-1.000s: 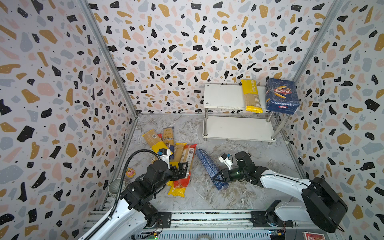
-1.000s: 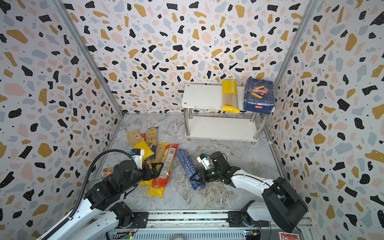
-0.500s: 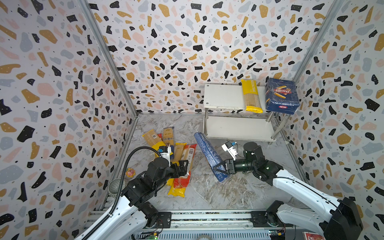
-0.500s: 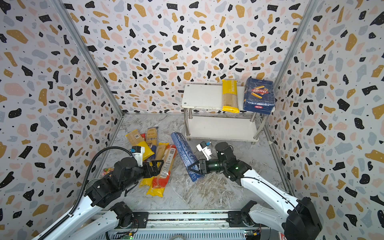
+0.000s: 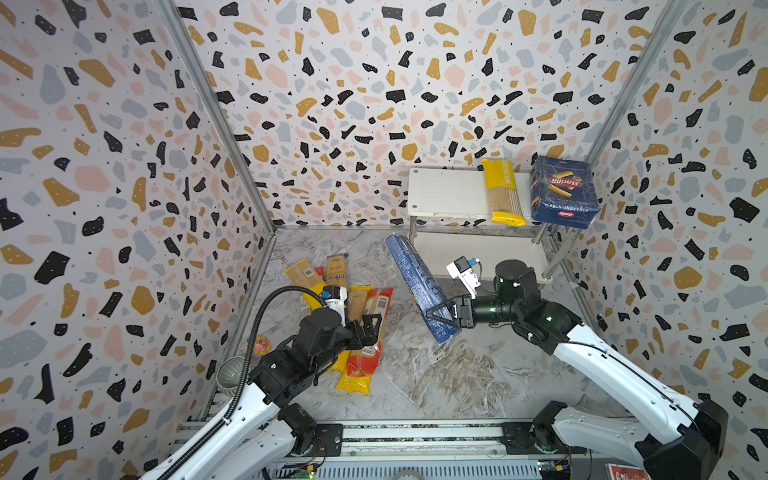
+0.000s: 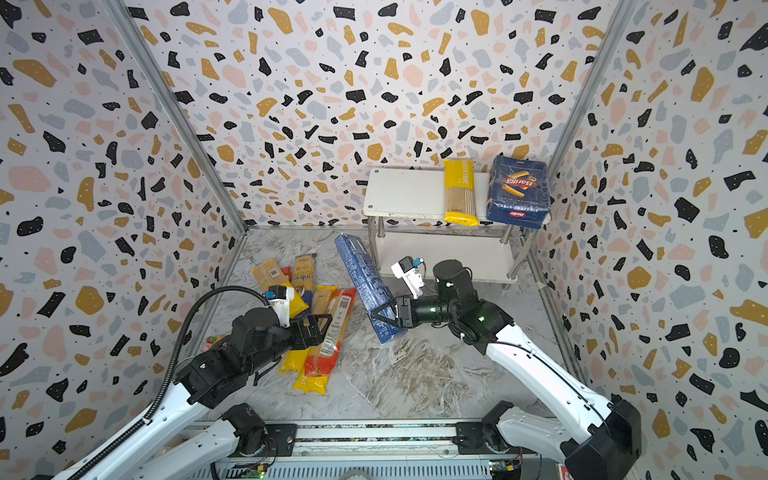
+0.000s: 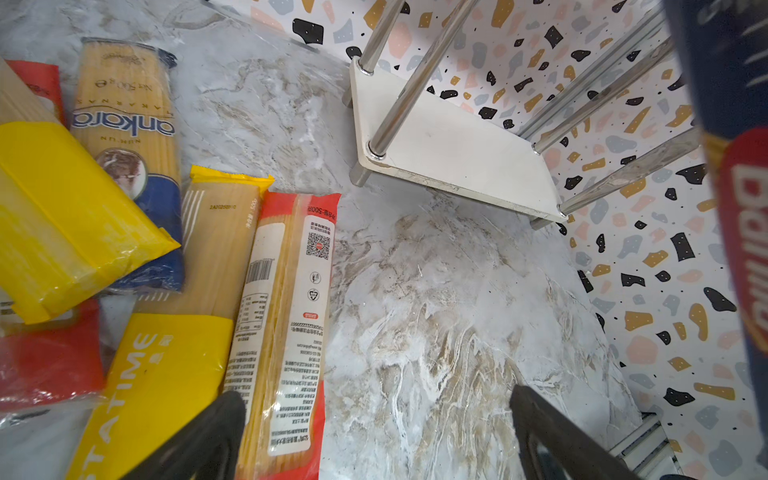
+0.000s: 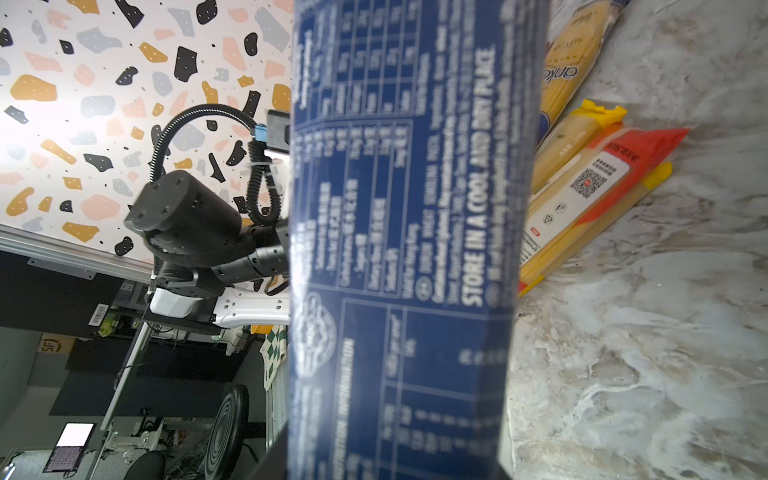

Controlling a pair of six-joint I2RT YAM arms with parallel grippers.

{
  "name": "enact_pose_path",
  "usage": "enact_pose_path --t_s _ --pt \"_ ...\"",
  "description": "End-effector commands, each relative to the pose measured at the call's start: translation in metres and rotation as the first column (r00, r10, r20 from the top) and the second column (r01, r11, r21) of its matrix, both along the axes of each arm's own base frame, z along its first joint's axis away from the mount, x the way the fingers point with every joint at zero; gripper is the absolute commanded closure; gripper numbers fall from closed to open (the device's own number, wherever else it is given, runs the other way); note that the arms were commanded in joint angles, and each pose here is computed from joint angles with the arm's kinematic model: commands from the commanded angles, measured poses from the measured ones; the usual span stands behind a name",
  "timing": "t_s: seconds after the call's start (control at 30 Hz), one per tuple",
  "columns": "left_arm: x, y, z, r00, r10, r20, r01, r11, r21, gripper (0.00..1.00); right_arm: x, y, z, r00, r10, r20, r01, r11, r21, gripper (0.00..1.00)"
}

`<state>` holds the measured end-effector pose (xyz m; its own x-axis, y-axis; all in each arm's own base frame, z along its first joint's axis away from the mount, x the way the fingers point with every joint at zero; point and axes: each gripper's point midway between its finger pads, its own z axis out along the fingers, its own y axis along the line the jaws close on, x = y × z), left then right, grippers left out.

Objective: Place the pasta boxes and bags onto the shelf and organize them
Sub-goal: 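Lift the blue box upright and carry it to the upper shelf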

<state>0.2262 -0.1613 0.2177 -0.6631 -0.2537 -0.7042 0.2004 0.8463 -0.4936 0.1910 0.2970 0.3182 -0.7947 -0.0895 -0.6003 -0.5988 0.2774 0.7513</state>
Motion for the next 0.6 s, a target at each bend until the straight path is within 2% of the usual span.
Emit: enact_pose_path --t_s 0.0,0.37,0.57 --pt "0.007 -0.015 0.028 0.996 -0.051 0.072 0.055 0.997 -0.049 0.01 0.005 -0.002 0.078 0.969 -0.003 0.245 -0.030 0.991 0.132 0.71" --pt "0.022 -0.042 0.041 0.988 -0.119 0.094 0.127 0.989 -0.080 0.00 0.050 -0.006 0.134 0.934 -0.082 0.347 0.029 0.987 0.156 0.72" --pt "0.030 -0.055 0.042 0.984 -0.149 0.100 0.158 0.983 -0.095 0.00 0.089 -0.026 0.173 0.875 -0.196 0.443 0.153 0.980 0.131 0.72"
